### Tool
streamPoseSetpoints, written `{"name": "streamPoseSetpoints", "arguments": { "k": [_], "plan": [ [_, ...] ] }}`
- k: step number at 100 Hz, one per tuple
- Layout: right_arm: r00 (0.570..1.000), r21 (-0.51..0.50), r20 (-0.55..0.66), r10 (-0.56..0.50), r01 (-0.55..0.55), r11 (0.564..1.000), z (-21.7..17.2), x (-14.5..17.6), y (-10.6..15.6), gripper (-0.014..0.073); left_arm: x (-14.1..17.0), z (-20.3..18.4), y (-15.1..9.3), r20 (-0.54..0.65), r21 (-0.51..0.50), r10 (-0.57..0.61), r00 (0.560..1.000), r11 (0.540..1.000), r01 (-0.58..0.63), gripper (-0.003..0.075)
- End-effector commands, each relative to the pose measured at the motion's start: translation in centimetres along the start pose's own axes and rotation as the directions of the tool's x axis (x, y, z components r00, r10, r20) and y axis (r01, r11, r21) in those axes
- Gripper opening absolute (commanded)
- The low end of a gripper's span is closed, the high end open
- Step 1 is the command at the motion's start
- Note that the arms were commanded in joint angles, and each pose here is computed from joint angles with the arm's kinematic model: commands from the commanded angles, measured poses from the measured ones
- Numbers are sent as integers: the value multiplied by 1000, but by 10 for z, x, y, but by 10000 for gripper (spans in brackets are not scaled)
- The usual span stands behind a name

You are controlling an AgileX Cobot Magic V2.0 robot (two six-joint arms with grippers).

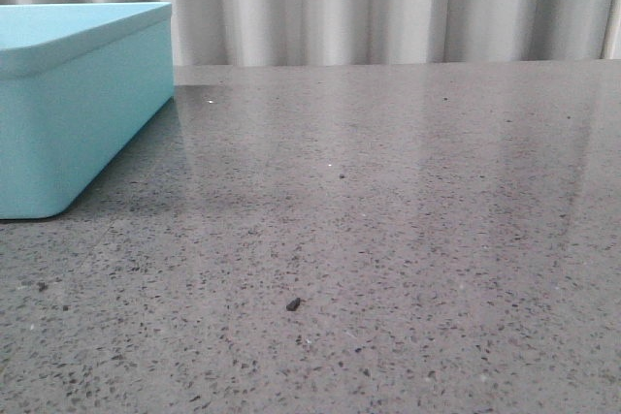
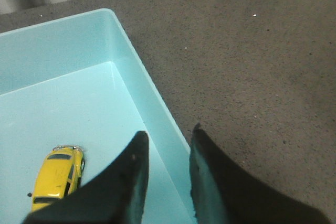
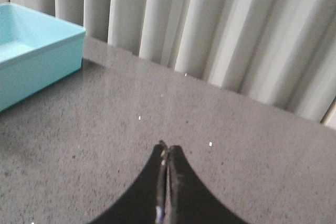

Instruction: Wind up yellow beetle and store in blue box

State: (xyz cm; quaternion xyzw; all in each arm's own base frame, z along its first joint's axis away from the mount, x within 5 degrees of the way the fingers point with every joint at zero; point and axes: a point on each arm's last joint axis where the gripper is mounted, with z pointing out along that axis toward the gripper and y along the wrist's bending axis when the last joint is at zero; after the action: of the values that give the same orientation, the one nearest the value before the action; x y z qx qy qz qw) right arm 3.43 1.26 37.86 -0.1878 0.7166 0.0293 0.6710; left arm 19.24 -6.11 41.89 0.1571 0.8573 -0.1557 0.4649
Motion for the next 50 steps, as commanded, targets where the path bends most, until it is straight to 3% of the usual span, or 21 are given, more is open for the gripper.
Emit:
{"name": "streamPoseSetpoints", "arguments": {
  "k": [1, 26, 39, 50],
  "plan": [
    [988, 38, 153, -8, 3, 999, -7, -17, -4, -41, 9, -30, -11, 164, 0, 10, 986, 1000, -10, 146],
    [972, 62, 234, -16, 1, 998, -11, -24, -6, -41, 99, -48, -9, 264, -84, 44, 963, 996, -22, 92],
    [981, 50, 191, -14, 4, 999, -10, -20, -5, -41, 135, -58, -8, 441, -107, 33, 897, 994, 17, 48],
    [992, 32, 125, -12, 8, 999, -10, -9, -2, -41, 160, -58, -6, 514, -125, 37, 857, 992, 32, 15]
  ]
}}
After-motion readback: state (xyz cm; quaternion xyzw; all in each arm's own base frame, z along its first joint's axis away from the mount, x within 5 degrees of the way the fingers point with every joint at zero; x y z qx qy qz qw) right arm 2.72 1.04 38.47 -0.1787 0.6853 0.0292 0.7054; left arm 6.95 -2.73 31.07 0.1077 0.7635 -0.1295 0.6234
